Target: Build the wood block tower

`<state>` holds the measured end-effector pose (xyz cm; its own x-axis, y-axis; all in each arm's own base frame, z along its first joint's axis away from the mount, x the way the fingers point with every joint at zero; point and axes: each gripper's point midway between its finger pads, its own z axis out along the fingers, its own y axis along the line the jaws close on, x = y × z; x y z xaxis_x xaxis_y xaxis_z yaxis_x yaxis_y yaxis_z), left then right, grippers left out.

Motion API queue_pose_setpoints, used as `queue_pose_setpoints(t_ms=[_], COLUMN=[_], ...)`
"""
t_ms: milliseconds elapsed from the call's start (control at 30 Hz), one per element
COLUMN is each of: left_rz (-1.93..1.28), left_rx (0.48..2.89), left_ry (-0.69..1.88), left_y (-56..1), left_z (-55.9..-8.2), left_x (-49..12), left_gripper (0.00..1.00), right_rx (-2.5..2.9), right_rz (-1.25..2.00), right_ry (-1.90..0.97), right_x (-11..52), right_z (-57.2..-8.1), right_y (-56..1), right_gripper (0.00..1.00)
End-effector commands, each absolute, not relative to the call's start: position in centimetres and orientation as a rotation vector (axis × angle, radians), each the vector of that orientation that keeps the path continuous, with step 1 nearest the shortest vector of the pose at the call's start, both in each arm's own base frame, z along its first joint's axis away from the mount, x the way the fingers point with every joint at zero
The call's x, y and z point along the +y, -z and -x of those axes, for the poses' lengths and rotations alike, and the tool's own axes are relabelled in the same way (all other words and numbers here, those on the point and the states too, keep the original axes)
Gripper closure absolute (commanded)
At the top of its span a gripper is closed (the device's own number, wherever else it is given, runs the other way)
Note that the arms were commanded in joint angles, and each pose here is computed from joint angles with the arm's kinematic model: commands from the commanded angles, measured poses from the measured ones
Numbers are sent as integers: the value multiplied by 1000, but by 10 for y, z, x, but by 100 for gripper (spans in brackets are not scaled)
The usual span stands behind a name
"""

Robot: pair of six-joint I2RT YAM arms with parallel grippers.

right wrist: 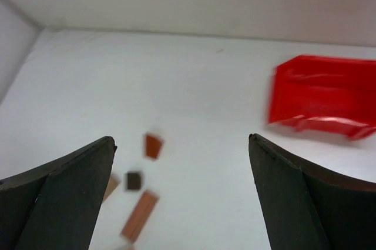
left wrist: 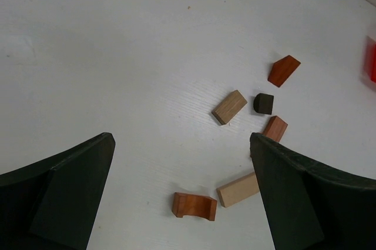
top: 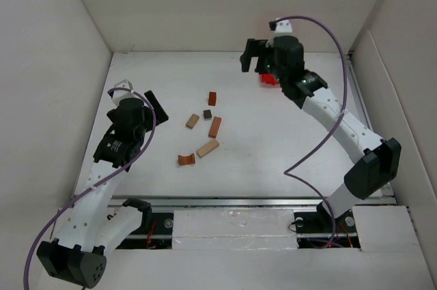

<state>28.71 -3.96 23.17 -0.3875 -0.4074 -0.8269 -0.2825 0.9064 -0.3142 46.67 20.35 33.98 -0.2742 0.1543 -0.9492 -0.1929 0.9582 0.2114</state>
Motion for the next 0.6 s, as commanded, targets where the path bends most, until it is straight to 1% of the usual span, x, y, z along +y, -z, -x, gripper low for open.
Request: queue_pose_setpoints(t_ms=[0,67,100,133,167,200,300,367,433,467,500,533,567], left_rz=[565,573,569,542,522,503,392,267,207,158,96,44,43], left_rx=[1946,1933,1925,1922,1931,1912,1934,1968,2072,2081,2207,2222,2191], left_ry=[96,86,94,120,131,155,234,306,327,374,377,380,270], left_y=[-240,-243,-246,-248,-246,-252,-253,-255,-239,-255,-230,-230,-237], left_z=[-284,-283,-281,-280,-280,-280,-282,-285,-295,-303,-307,-308,-319], left_x=[-27,-24,-24,-27,-30,-33,-51,-70,-87,-101,-126,-147,-155], left_gripper=[1,1,1,1,1,1,1,1,1,1,1,1,1], right_rx=[1765,1772,1772,1773,1771,1754,1786,1813,1808,1793,1785,1777,1742], right_rz=[-76,-49,-19,-97,-114,-123,-55,-27,-54,-83,-98,-99,-109], right_ry=[-395,-370,-349,-228,-209,-201,-257,-305,-329,-336,-346,-360,-406], right_x=[221,234,252,239,242,242,255,252,243,231,224,219,210], right_z=[-453,-438,-422,-417,-408,-399,-378,-363,-354,-344,-341,-337,-333], right_y=[-339,-336,-337,-334,-334,-341,-334,-332,-334,-336,-336,-336,-348], right_gripper=[0,0,0,0,0,0,0,0,0,0,0,0,0])
